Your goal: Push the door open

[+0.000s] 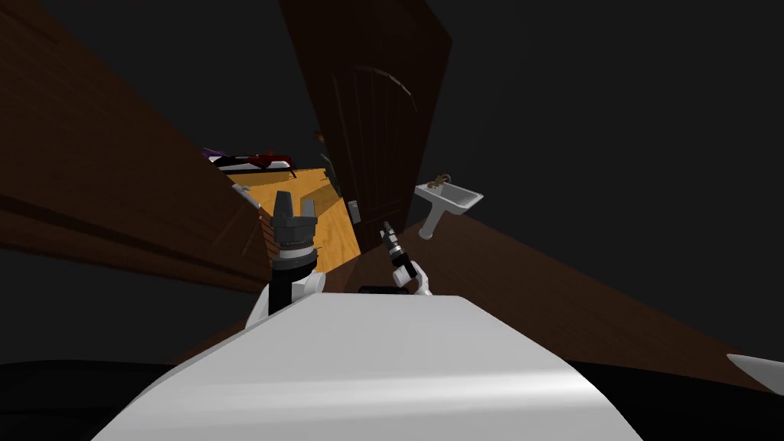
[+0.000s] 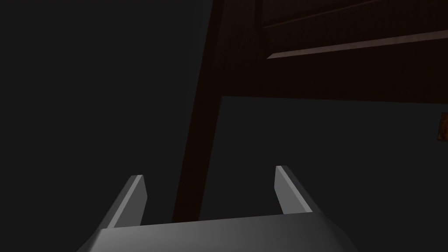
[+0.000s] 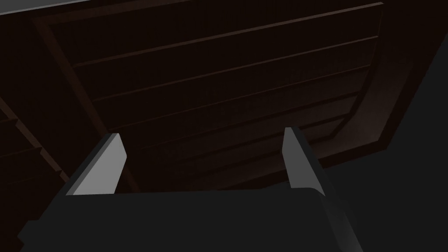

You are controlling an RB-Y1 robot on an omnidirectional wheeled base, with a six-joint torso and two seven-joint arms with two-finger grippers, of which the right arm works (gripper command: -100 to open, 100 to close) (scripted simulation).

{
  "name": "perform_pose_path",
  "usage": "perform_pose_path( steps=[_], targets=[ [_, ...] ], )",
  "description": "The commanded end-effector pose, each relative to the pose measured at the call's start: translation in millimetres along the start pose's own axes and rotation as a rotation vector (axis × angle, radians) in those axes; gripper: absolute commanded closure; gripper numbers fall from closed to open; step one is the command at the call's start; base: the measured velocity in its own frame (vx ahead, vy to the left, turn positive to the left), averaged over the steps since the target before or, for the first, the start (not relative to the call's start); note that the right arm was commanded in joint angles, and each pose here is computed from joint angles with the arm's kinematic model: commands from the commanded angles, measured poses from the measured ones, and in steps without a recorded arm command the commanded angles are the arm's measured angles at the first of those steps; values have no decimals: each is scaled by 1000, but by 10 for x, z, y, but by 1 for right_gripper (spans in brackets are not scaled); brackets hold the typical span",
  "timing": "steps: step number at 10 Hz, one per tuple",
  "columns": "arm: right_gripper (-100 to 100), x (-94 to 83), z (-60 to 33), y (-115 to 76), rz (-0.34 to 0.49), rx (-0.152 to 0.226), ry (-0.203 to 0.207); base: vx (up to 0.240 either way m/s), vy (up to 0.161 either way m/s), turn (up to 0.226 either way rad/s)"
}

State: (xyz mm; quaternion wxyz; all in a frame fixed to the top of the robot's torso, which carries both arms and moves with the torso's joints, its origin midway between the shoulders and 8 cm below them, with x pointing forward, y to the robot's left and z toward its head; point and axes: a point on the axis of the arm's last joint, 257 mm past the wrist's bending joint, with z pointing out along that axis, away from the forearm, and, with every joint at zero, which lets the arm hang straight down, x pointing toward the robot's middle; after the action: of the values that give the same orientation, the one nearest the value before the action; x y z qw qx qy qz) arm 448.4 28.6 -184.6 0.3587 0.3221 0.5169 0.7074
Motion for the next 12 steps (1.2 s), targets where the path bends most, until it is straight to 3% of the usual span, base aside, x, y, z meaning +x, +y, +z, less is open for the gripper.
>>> perform_pose_path(
  steps=[1, 6, 12],
  targets=[
    [-100, 76, 28, -123, 3, 22, 25, 81, 98, -85],
    [-100, 328, 72, -401, 4, 80, 95, 67, 76, -96],
    [-100, 690, 72, -866, -13, 184, 208, 118, 115, -127]
  ],
)
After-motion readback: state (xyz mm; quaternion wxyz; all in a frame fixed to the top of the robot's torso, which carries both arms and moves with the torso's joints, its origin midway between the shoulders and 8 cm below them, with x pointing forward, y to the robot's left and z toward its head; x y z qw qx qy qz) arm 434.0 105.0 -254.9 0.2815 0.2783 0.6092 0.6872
